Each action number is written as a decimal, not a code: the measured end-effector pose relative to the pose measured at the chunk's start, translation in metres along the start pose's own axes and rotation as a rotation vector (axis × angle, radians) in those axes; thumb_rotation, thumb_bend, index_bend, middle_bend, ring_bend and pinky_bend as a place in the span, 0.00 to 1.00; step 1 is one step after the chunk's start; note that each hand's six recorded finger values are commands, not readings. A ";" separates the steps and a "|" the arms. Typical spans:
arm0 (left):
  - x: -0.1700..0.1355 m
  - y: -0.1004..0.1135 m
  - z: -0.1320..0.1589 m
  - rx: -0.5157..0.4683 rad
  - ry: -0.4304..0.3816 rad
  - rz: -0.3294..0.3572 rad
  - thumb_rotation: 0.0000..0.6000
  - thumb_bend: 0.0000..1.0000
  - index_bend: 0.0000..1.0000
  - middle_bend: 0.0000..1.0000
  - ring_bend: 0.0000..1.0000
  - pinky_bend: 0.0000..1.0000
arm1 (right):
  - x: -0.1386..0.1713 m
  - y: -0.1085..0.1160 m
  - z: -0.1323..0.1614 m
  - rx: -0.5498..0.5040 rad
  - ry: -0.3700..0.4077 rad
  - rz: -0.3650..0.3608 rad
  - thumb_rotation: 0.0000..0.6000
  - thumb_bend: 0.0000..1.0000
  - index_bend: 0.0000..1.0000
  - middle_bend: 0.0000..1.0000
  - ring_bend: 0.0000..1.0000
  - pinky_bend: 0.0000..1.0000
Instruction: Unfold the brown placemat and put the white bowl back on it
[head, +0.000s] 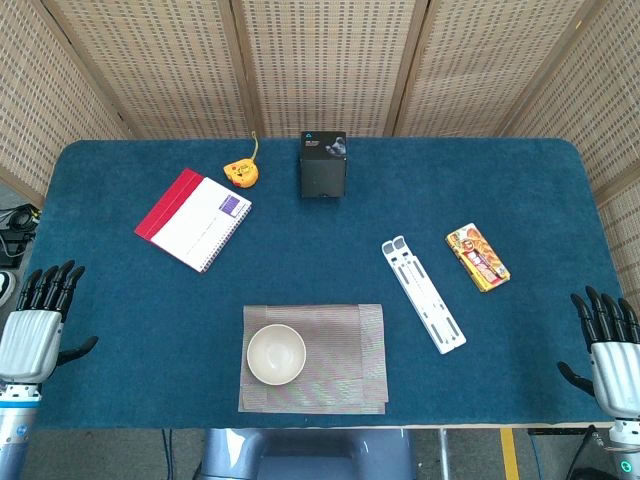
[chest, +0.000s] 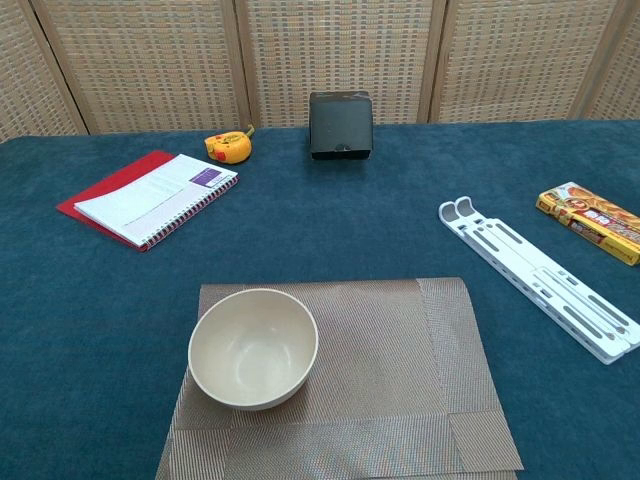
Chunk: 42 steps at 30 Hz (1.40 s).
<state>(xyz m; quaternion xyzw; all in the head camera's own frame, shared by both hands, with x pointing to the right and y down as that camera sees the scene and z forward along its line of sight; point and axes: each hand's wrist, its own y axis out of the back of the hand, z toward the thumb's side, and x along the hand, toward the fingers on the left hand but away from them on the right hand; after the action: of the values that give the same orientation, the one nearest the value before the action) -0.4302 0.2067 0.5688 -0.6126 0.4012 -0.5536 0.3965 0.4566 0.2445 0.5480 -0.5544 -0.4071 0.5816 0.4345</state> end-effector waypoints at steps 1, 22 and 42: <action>0.000 -0.001 0.000 0.001 -0.002 -0.004 1.00 0.00 0.00 0.00 0.00 0.00 | 0.000 0.000 0.000 0.002 -0.001 0.000 1.00 0.00 0.00 0.00 0.00 0.00; 0.017 -0.069 0.155 0.132 -0.729 -0.183 1.00 0.00 0.15 0.00 0.00 0.00 | -0.002 0.007 0.004 -0.016 0.006 -0.019 1.00 0.00 0.00 0.00 0.00 0.00; 0.025 -0.130 0.217 0.213 -0.911 -0.193 1.00 0.40 0.54 0.00 0.00 0.00 | -0.012 -0.002 -0.010 -0.025 -0.048 0.021 1.00 0.00 0.00 0.00 0.00 0.00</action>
<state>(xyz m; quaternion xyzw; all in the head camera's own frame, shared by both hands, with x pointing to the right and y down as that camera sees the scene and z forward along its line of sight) -0.2055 0.2396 0.6833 -0.7832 0.0688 -0.3011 0.5396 0.4673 0.2334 0.5525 -0.5499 -0.4190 0.5939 0.4114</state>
